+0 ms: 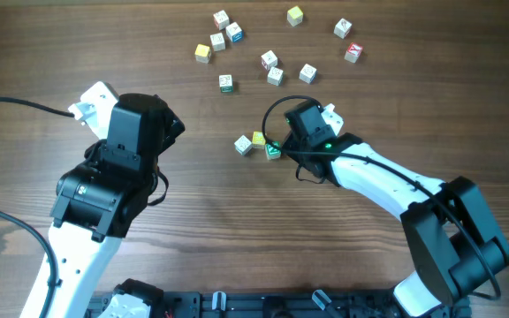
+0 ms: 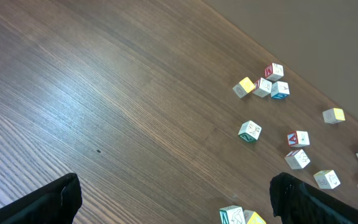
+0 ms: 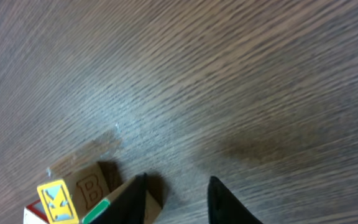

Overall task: Form a circle
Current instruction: 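Lower and release the green N block beside the yellow block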

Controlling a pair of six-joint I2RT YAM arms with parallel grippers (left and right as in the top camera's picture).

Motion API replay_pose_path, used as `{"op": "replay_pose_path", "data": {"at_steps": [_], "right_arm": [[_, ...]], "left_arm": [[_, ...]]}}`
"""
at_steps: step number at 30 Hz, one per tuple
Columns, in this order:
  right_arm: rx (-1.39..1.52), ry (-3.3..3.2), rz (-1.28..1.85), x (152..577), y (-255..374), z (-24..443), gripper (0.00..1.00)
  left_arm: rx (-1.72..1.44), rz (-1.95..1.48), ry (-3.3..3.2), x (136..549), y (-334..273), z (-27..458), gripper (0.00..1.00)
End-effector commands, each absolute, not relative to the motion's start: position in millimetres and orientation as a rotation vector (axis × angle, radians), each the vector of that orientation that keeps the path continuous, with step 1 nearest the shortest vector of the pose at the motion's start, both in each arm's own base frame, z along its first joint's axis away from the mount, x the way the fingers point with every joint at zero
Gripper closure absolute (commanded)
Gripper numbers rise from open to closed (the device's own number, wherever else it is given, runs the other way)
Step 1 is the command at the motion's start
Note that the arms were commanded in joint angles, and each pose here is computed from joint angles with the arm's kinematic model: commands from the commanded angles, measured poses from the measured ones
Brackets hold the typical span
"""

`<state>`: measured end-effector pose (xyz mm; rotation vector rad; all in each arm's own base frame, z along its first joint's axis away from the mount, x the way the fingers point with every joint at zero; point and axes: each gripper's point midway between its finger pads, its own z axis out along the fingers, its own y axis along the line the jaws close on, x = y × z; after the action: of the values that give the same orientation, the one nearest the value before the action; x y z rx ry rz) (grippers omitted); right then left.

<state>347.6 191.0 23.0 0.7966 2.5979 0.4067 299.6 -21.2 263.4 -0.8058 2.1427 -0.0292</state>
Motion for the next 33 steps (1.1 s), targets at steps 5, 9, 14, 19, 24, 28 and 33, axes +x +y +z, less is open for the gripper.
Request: {"op": "replay_pose_path", "data": {"at_steps": [5,9,14,19,24,28,33], "right_arm": [[0.853,2.616,0.399,346,192,6,0.92],[0.849,2.633,0.416,346,196,-2,0.96],[0.829,2.634,0.443,348,201,-2,0.96],[0.802,2.64,0.464,349,204,-1,0.96],[0.798,2.648,0.482,348,207,-1,0.96],[0.791,2.673,0.525,345,213,-1,0.96],[0.779,2.674,0.531,345,214,0,0.96]], "left_arm": [[-0.803,-0.009,2.125,301,-17,269,0.0],[-0.803,-0.009,2.125,301,-17,269,0.0],[-0.803,-0.009,2.125,301,-17,269,0.0],[-0.803,-0.009,2.125,301,-17,269,0.0],[-0.803,-0.009,2.125,301,-17,269,0.0],[-0.803,-0.009,2.125,301,-17,269,0.0],[-0.803,-0.009,2.125,301,-17,269,0.0]]}}
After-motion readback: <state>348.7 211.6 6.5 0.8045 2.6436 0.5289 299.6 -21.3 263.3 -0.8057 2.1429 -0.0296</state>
